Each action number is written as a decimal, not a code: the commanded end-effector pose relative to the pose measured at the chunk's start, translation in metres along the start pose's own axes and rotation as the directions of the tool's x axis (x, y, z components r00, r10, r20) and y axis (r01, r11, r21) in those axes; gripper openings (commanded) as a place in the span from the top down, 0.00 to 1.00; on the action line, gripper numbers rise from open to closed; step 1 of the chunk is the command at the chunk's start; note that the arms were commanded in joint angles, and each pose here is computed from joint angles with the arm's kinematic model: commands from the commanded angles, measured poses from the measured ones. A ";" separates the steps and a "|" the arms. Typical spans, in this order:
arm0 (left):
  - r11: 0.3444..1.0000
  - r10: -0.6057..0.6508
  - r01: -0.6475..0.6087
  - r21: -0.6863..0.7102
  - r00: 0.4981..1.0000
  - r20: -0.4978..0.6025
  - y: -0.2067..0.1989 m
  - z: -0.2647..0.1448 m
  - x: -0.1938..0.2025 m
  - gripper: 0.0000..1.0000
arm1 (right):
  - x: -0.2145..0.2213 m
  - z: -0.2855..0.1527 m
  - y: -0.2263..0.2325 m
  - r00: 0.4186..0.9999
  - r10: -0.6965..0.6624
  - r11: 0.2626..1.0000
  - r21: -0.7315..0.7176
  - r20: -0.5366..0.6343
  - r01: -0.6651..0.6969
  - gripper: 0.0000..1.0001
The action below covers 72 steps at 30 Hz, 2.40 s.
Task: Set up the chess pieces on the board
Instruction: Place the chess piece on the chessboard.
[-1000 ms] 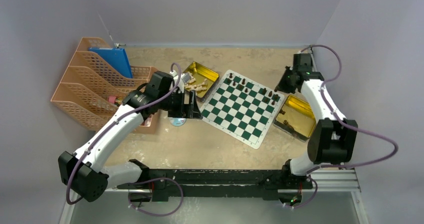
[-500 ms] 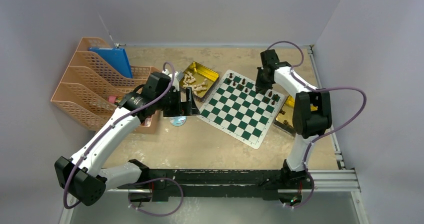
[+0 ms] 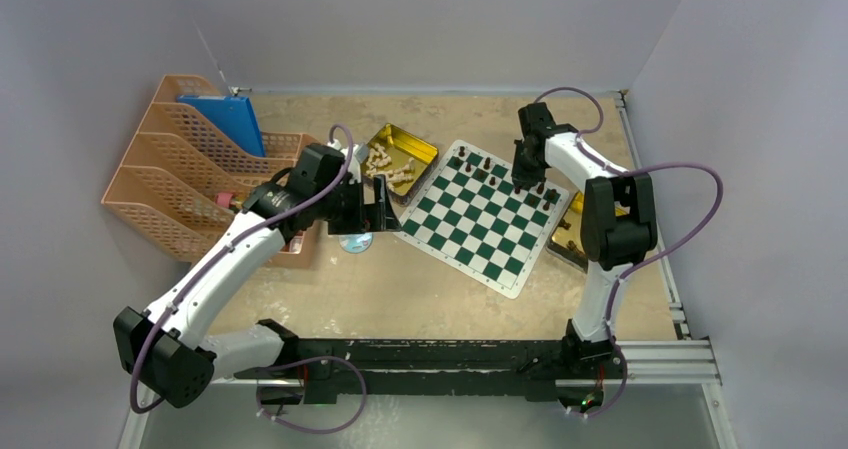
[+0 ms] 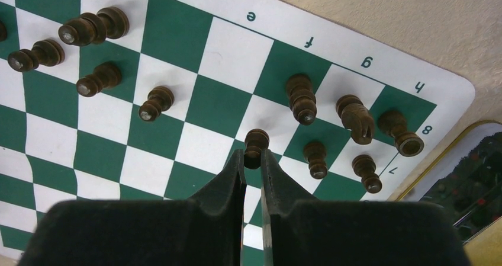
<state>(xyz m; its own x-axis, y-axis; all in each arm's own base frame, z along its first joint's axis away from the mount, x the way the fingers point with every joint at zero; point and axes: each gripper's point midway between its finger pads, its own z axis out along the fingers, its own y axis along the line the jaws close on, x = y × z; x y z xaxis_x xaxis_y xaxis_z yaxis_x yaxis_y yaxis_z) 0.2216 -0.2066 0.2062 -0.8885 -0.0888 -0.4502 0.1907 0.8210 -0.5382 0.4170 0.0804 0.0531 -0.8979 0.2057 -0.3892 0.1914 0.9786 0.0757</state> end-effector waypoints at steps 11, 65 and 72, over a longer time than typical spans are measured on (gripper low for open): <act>0.998 0.049 -0.051 0.033 0.998 0.046 -0.012 -0.005 -0.019 0.10 | 0.002 0.006 -0.008 1.000 0.017 0.999 0.036 0.007 -0.017 0.89; 0.997 0.068 -0.070 0.025 0.995 0.071 -0.013 -0.023 -0.017 0.11 | -0.039 -0.063 -0.019 0.973 0.120 0.992 0.007 0.197 -0.124 0.67; 0.997 0.069 -0.071 0.023 0.995 0.069 -0.012 -0.026 -0.013 0.11 | -0.040 -0.105 -0.049 0.900 0.349 0.937 -0.091 0.260 -0.337 0.67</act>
<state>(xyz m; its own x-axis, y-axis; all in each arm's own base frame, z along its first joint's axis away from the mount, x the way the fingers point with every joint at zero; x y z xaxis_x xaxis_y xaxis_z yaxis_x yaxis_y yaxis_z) 0.2161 -0.2022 0.2148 -0.8804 -0.0660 -0.4696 0.2184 0.8226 -0.5250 0.4158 0.0467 0.1413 -0.7305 0.3736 -0.5717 0.3302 0.9260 0.1831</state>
